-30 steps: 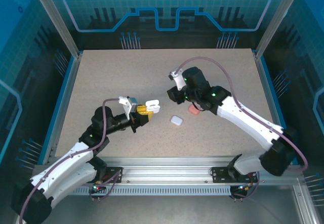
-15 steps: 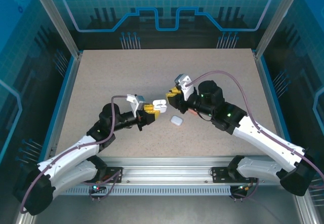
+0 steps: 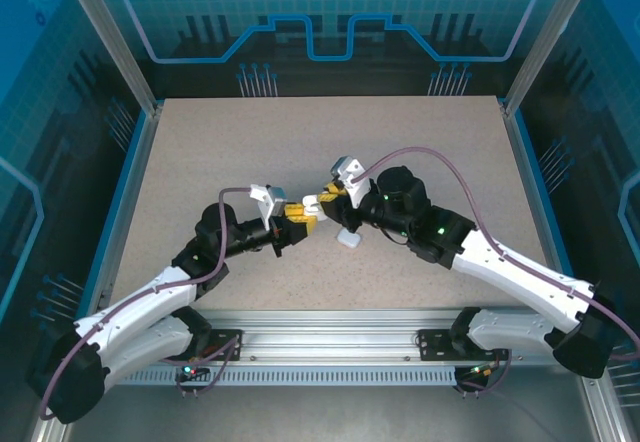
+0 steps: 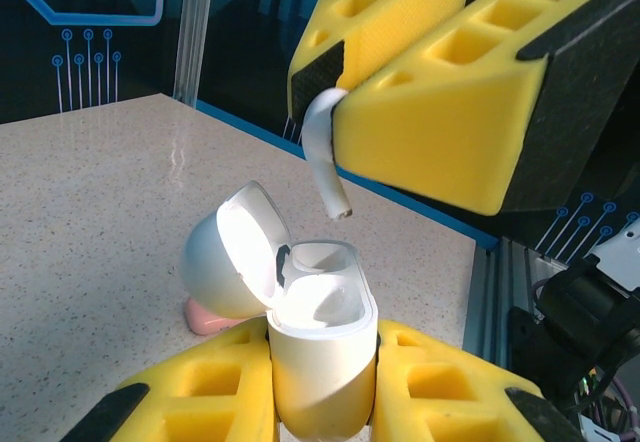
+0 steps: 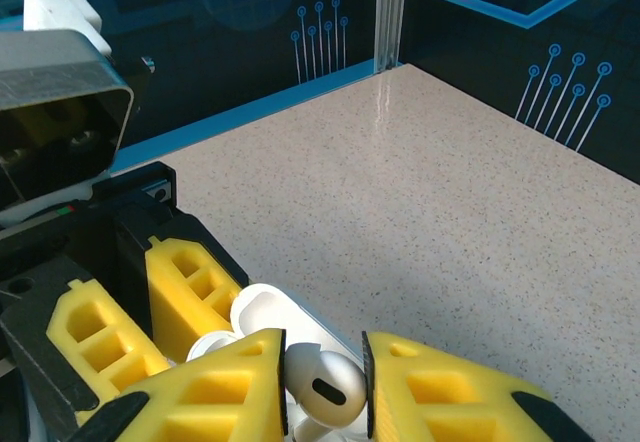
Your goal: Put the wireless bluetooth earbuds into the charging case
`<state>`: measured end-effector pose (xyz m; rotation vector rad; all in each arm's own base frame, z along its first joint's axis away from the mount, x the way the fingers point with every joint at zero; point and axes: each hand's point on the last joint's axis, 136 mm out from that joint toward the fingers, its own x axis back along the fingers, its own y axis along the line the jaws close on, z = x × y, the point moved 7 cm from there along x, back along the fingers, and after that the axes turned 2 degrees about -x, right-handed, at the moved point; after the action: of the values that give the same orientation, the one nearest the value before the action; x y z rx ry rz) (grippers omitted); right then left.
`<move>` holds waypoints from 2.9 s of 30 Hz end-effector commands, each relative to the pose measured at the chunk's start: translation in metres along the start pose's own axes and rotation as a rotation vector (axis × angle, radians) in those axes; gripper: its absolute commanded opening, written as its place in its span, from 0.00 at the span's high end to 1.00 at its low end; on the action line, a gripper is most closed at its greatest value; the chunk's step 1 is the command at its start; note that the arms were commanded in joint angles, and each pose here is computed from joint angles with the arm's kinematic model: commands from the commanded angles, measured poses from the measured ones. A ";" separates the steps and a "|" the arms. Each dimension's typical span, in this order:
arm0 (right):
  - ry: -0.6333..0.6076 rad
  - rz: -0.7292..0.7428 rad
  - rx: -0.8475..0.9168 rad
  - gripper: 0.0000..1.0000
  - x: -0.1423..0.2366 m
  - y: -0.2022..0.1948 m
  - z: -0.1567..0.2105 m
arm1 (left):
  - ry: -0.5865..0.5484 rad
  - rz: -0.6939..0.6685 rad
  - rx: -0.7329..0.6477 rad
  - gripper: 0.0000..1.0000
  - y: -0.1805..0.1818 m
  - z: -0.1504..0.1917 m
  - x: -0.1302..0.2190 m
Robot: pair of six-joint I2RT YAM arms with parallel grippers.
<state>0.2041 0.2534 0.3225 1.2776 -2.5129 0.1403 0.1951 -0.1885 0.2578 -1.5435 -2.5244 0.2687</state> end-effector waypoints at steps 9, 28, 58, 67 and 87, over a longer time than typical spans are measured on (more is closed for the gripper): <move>0.020 0.041 0.039 0.76 -0.005 0.001 0.007 | -0.087 0.019 -0.048 0.98 -0.008 -0.025 0.000; 0.093 -0.033 -0.012 0.71 -0.007 0.010 0.017 | -0.090 0.002 -0.053 0.98 -0.006 -0.025 0.001; -0.020 0.193 -0.322 0.00 0.054 -0.055 0.010 | -0.109 -0.067 -0.118 0.98 -0.007 -0.018 0.017; 0.277 0.199 -0.498 0.09 -0.011 -0.077 0.078 | -0.136 -0.126 -0.168 0.99 -0.022 -0.036 0.048; 0.600 -0.033 -0.443 0.42 -0.201 -0.054 0.132 | -0.176 -0.052 -0.125 1.00 -0.036 -0.042 0.058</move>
<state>0.3251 0.3346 0.1377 0.8774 -1.9220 -0.0798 0.1544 -0.1501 0.2978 -1.5027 -2.7573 0.2140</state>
